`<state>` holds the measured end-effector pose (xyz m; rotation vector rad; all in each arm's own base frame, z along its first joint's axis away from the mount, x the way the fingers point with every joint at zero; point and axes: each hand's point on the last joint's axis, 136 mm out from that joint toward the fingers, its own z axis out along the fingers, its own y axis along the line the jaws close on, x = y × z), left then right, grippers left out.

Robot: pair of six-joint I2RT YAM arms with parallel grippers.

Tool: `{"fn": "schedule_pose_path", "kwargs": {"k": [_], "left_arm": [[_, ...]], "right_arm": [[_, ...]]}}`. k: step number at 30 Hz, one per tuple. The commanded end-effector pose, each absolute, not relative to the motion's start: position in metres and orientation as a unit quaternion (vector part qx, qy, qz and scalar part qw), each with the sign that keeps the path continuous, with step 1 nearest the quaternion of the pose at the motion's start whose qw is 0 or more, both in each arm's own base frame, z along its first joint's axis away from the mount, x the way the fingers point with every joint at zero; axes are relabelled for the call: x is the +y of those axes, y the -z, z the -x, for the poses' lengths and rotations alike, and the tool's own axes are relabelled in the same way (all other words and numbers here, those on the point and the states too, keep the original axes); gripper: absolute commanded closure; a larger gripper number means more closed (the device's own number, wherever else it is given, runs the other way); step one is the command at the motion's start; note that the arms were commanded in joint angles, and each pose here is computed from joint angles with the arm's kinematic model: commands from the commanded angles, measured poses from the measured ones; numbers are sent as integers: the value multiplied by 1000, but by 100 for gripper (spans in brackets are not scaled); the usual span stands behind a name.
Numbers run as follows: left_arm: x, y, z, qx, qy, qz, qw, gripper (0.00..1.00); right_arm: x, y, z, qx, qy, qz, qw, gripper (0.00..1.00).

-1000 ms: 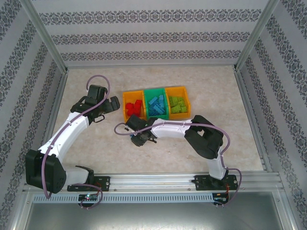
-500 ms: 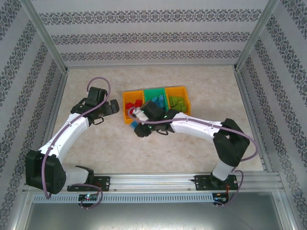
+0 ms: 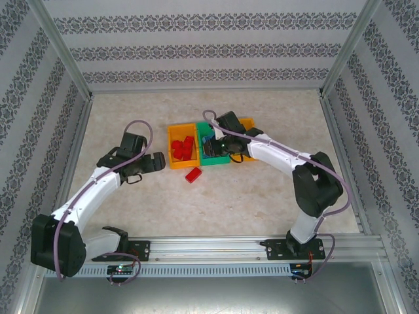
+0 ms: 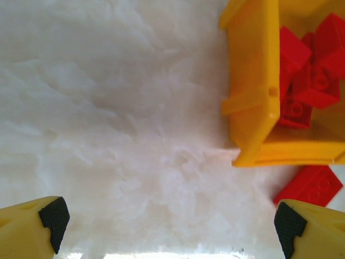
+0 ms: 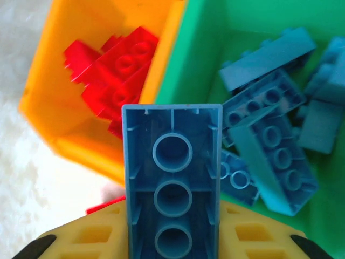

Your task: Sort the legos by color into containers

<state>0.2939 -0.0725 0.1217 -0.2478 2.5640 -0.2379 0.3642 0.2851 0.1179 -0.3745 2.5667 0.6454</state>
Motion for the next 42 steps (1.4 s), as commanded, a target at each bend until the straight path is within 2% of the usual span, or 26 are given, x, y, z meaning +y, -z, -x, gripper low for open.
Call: {"fn": "schedule_pose_path", "kwargs": {"k": [1, 9, 14, 21, 25, 31, 36, 42], "left_arm": [[-91, -127, -288, 949, 110, 44, 292, 0], [-129, -117, -266, 946, 122, -43, 297, 1], [-161, -110, -261, 943, 129, -105, 289, 0], [-192, -95, -262, 941, 116, -175, 266, 0], [-203, -90, -265, 938, 117, -200, 258, 0], [-217, -77, -270, 939, 112, -215, 243, 0], [-218, -66, -281, 948, 85, -197, 236, 0], [-216, -59, -289, 965, 72, -120, 220, 0]], "right_arm": [[272, -111, -381, 949, -212, 80, 220, 73], [264, -96, -403, 962, -188, 28, 199, 69], [264, -92, -407, 965, -181, 20, 191, 62], [262, -99, -405, 963, -182, 22, 197, 39], [261, -114, -401, 957, -196, 22, 212, 33], [261, -147, -390, 940, -236, 13, 246, 23], [255, -167, -380, 932, -242, 15, 270, 22], [240, -170, -374, 932, -228, 2, 283, 20]]}}
